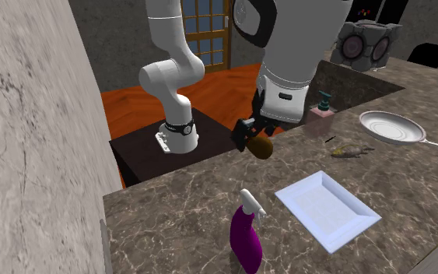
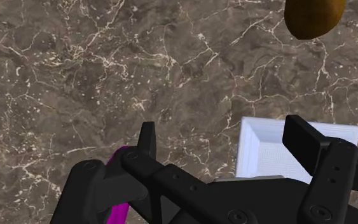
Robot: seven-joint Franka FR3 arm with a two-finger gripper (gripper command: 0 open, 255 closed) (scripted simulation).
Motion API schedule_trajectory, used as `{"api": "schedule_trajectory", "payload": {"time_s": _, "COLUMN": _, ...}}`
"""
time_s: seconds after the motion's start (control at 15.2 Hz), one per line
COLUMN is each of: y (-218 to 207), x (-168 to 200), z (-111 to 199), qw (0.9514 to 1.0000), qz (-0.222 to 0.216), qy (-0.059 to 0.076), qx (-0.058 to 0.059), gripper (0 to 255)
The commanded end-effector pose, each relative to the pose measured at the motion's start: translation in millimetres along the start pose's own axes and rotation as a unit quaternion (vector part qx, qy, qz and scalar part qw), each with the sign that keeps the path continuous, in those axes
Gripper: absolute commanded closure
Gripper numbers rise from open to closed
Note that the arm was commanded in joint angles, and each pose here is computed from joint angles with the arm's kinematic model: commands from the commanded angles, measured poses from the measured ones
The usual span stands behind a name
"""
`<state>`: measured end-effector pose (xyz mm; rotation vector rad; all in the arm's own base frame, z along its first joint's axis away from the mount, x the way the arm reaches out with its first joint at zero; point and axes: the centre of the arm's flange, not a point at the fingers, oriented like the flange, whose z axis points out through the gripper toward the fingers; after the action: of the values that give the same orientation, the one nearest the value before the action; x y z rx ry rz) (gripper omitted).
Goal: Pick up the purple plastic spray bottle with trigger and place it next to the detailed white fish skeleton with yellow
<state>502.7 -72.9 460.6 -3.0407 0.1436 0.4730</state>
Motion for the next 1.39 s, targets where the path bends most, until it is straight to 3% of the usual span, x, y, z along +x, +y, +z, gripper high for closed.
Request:
{"api": "schedule_trajectory", "payload": {"time_s": 0.0, "y": 12.5, "x": 26.2, "z": 6.4, "qw": 0.9999, "qz": 0.008, "qy": -0.015, "qx": 0.001, "gripper": 0}}
{"api": "schedule_trajectory", "payload": {"time_s": 0.46, "y": 62.9, "x": 116.8, "z": 29.6, "qw": 0.9972, "qz": 0.036, "qy": -0.065, "qx": 0.003, "gripper": 0}}
{"api": "schedule_trajectory", "payload": {"time_s": 0.92, "y": 118.0, "x": 201.6, "z": 62.0, "qw": 0.9914, "qz": 0.063, "qy": -0.115, "qx": 0.006, "gripper": 0}}
{"api": "schedule_trajectory", "payload": {"time_s": 1.32, "y": 121.8, "x": 201.8, "z": 90.5, "qw": 0.9908, "qz": 0.065, "qy": -0.119, "qx": 0.006, "gripper": 0}}
